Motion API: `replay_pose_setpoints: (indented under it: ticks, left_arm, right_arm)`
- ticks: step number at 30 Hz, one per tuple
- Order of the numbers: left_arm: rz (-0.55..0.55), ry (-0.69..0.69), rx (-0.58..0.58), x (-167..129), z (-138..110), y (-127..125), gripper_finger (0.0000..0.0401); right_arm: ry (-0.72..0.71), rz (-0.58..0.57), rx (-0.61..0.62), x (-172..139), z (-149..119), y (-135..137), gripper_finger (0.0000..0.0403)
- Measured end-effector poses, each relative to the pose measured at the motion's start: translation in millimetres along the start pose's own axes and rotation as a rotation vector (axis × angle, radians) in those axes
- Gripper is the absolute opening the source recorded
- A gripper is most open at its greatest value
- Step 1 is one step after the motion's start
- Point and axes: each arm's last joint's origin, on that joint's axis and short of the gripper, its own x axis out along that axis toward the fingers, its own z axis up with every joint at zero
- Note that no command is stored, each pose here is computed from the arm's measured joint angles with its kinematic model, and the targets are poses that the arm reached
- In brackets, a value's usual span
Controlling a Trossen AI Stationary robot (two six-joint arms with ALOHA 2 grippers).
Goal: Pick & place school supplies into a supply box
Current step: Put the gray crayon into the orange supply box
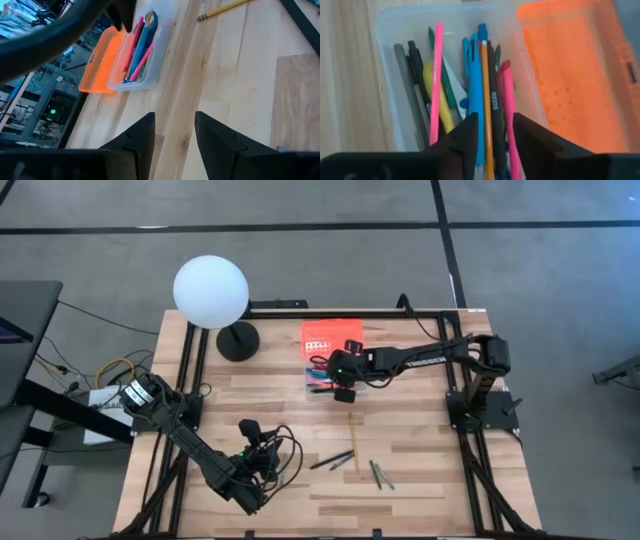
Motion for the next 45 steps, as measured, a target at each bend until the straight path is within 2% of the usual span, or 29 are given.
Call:
replay_pose_setpoints:
  ticks: [3,7,12,17,24,32,38,42,45]
  left_arm:
    - [-0.026,0.026,-0.026,0,-1,-1,0.0134]
    - [-0.102,0.139,-0.132,4,-2,-2,0.0134]
    - [-0.152,0.209,-0.260,14,3,-2,0.0134]
    - [-0.253,0.274,-0.269,19,7,-6,0.0134]
    - [-0.270,0.305,-0.322,19,7,-6,0.0134]
    - [-0.349,0.335,-0.454,24,14,-10,0.0138]
    - [-0.401,0.375,-0.578,28,20,-12,0.0177]
    - [-0.399,0.423,-0.650,31,20,-11,0.0212]
    - [-0.401,0.451,-0.697,31,19,-11,0.0233]
  right_arm:
    - [-0.018,-0.001,-0.003,-10,2,1,0.0140]
    - [-0.016,-0.007,-0.018,-26,2,10,0.0156]
    - [-0.024,-0.040,-0.063,-48,1,23,0.0156]
    - [-0.095,-0.016,-0.119,-73,-5,45,0.0145]
    - [-0.260,-0.037,-0.192,-107,-47,79,0.0132]
    - [-0.573,-0.068,-0.103,-128,-108,97,0.0128]
    - [-0.672,-0.102,-0.089,-131,-143,105,0.0127]
    - [-0.703,-0.168,-0.083,-140,-150,108,0.0128]
    - [-0.727,-0.160,-0.095,-147,-153,111,0.0127]
